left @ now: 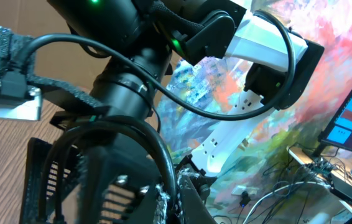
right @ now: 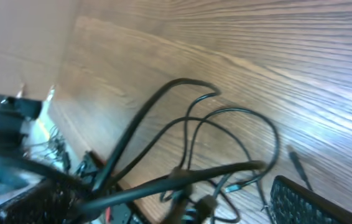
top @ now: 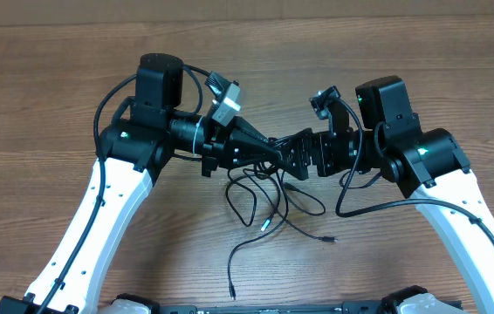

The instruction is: Untangle cables

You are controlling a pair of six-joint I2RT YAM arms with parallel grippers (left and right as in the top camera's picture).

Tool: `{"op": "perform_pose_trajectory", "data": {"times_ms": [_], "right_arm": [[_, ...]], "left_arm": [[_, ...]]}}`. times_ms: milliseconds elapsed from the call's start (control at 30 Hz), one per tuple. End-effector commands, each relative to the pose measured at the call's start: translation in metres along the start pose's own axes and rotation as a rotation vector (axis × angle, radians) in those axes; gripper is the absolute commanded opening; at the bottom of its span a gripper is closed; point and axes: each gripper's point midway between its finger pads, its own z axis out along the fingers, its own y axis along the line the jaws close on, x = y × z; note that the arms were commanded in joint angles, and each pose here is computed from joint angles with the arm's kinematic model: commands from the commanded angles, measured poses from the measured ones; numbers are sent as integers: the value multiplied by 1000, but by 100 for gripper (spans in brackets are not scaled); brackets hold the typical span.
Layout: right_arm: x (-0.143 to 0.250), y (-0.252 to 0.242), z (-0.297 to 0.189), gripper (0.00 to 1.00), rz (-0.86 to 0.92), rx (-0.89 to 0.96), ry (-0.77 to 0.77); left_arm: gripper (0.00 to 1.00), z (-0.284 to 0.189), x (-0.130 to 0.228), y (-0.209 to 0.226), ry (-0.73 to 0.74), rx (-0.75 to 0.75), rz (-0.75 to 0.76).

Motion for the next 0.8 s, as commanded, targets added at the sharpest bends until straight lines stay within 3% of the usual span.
{"op": "perform_pose_trajectory", "data": {"times_ms": [0,433,767], "right_arm": [[-6,-19,0,100,43,117,-32],[0,-79,-13,100,173,452,-61],[13,-97,-2,100,212,504,21]], "left_arm": [[4,5,-9,-20,-2,55,70],[4,7,-20,-25,3,62,44],[4,-7,-47,-43,-13,19,90]]}}
